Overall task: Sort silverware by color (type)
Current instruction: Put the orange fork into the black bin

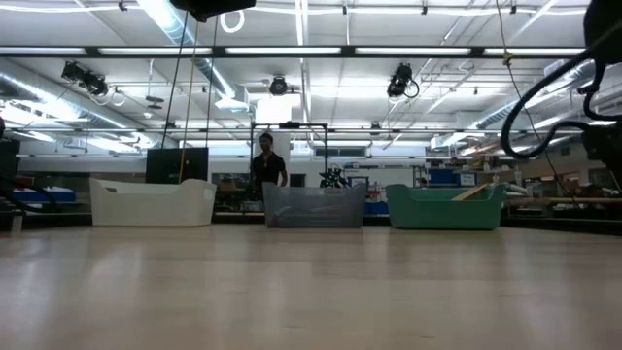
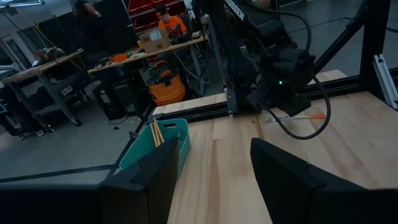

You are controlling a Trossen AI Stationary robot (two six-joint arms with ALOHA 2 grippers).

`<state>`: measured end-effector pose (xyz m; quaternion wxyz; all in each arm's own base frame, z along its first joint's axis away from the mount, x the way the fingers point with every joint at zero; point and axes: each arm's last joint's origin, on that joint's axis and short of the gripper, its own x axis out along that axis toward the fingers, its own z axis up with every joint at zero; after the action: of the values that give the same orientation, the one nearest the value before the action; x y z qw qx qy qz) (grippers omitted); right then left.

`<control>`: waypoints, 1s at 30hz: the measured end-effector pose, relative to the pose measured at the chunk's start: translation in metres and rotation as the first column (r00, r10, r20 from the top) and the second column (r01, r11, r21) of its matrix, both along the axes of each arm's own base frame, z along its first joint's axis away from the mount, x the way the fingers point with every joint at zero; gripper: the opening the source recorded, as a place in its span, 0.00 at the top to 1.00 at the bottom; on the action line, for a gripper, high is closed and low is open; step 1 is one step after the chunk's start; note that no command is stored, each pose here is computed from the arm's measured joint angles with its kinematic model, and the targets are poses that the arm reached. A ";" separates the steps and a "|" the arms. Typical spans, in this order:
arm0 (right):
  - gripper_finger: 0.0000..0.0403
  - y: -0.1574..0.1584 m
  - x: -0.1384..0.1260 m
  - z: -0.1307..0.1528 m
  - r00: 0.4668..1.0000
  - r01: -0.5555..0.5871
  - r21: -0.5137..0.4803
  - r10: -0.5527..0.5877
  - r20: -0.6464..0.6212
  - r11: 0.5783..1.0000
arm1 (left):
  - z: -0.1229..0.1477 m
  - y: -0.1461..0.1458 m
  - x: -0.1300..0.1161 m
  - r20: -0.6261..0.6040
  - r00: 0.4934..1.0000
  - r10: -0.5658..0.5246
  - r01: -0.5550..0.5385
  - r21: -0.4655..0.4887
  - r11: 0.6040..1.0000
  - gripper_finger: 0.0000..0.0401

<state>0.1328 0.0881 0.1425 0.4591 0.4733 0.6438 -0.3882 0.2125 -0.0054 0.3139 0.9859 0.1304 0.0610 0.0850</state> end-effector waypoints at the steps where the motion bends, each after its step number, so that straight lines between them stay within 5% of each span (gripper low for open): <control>1: 0.69 0.000 -0.001 -0.001 1.000 -0.001 -0.002 0.001 -0.006 1.000 | 0.000 0.000 0.000 0.000 1.000 0.000 0.000 0.000 1.000 0.48; 30: 0.73 0.004 -0.007 -0.015 0.995 0.053 -0.067 -0.048 0.083 0.996 | -0.001 0.000 0.000 -0.015 1.000 -0.001 0.001 0.002 1.000 0.48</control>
<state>0.1262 0.0918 0.1271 0.4909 0.4888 0.5987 -0.4021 0.2123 -0.0055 0.3125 0.9854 0.1318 0.0683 0.0837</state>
